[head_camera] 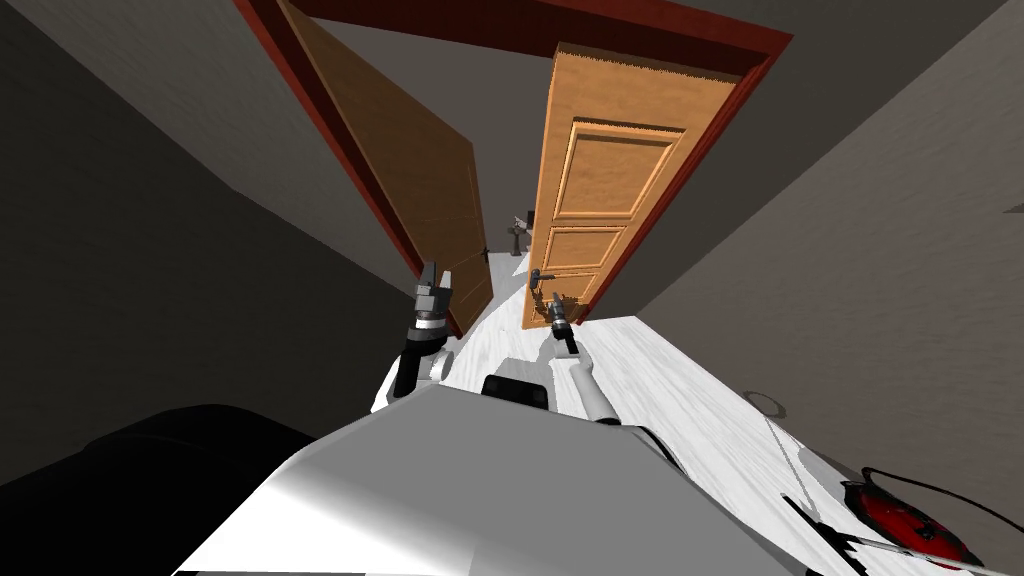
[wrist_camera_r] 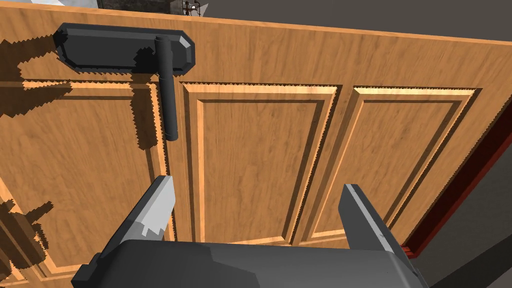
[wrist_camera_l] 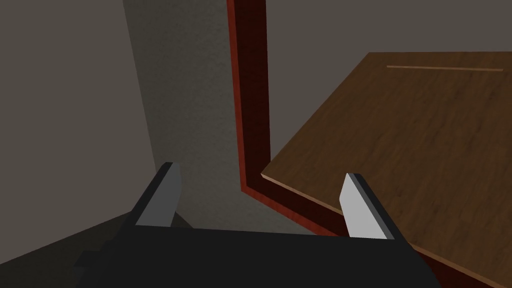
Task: Push the door open
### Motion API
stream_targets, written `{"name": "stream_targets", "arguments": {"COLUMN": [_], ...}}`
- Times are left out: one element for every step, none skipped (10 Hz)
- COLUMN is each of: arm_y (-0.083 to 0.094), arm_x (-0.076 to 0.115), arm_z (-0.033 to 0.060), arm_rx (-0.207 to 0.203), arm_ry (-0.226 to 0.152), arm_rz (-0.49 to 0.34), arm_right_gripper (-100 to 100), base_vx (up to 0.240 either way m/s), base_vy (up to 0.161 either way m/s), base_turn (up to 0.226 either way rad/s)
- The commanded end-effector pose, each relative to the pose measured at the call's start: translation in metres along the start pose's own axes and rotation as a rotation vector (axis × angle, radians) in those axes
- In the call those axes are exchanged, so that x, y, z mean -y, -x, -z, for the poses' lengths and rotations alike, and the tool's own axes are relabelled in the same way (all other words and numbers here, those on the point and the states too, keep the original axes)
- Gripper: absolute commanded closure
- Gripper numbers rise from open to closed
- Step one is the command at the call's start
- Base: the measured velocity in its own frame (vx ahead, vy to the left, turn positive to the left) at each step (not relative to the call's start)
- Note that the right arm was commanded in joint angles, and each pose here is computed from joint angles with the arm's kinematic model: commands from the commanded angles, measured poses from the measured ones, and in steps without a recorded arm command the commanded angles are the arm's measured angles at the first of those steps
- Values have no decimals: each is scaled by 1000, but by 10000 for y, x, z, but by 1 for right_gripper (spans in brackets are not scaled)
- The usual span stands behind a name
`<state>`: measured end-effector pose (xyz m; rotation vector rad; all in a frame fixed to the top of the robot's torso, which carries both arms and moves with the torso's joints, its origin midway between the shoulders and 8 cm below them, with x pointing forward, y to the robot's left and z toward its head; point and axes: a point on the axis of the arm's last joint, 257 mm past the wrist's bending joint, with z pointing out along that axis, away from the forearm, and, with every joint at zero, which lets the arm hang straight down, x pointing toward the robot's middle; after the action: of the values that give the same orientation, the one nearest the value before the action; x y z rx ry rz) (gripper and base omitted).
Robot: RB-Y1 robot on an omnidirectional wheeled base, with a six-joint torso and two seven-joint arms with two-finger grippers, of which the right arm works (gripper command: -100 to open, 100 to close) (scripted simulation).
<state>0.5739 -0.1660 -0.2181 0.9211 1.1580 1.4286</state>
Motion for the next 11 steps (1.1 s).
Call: {"name": "stream_targets", "arguments": {"arm_y": [-21, -33, -45, -58, -70, -82, -93, -103, -113, -123, -132], "arm_x": [95, 170, 235, 289, 341, 391, 438, 480, 521, 560, 599], "arm_z": [-45, -68, -92, -115, -139, -161, -182, -200, -217, -233, -249], "arm_rx": [-6, -9, -12, -15, -18, -20, -23, -25, -27, -29, -30], "arm_ry": [-22, -41, -58, -72, -86, -100, -113, -125, -137, -149, -161], "arm_rz": [-7, -11, -14, -17, -20, -23, -26, -28, -30, -33, -34], "arm_right_gripper": [-100, -100, -100, -100, -100, -100, -100, -100, -100, -100, -100], "base_vx": [78, 83, 102, 98, 84, 85, 86, 96, 89, 75, 84], "base_vy": [-45, -52, -62, -85, -65, -52, -56, -57, -56, -50, -41], "base_turn": [46, 43, 42, 38, 43, 39, 37, 36, 31, 36, 33]}}
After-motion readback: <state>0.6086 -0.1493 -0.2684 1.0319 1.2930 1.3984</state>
